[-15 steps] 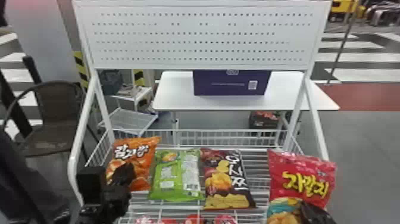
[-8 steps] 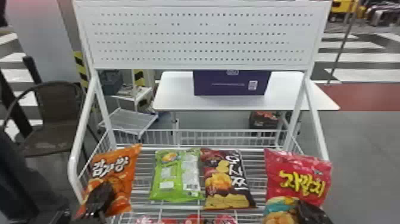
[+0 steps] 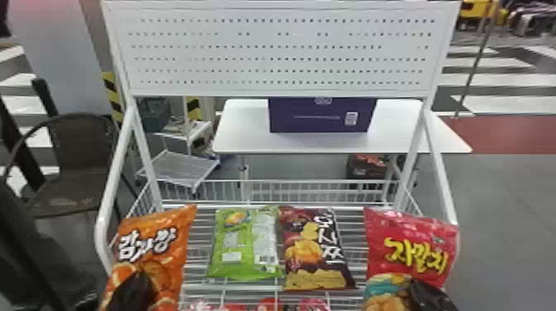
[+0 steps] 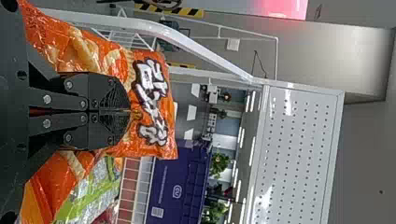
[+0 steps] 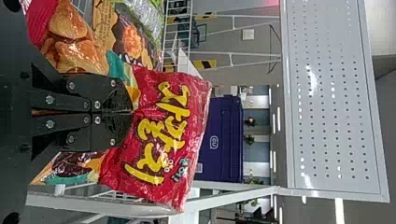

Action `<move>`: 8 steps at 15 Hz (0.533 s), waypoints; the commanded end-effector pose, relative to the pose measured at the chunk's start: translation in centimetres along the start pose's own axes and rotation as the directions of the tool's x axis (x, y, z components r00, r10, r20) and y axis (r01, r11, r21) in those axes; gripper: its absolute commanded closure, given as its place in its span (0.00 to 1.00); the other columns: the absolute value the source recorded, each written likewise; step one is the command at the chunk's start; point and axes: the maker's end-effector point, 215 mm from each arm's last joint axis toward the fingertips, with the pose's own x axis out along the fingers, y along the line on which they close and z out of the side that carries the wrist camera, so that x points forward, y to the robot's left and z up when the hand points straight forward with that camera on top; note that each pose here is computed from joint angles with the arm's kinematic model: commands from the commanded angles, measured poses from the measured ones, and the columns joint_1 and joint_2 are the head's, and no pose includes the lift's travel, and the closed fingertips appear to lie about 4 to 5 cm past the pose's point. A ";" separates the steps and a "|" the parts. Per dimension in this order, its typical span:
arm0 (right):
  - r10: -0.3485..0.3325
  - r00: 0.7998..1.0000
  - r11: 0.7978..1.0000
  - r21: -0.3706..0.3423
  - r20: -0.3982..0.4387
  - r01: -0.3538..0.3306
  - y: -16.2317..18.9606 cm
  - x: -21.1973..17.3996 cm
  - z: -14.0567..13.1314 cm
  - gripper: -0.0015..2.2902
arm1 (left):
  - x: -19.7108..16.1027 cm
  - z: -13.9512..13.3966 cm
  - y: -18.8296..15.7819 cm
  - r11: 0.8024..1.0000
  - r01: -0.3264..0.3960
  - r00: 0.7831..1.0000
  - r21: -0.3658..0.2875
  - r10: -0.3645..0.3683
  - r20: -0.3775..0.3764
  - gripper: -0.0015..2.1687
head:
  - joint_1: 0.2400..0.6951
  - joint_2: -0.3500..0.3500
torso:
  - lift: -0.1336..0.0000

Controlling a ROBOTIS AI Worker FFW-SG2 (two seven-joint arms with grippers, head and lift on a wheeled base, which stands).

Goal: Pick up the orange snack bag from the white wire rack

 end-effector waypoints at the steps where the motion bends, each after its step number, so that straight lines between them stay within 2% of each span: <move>1: 0.000 1.000 1.000 0.002 -0.002 0.000 0.1 0.0 -0.1 0.97 | -1.0 -0.3 -0.2 1.000 0.005 1.000 0.001 -0.005 -0.008 0.80 | 0.57 0.50 | 1.00; 8: 0.005 1.000 1.000 0.004 -0.004 -0.005 0.3 0.0 -0.2 0.97 | -1.5 -0.2 -0.1 1.000 0.003 1.000 0.006 -0.003 -0.001 0.80 | 0.57 0.50 | 1.00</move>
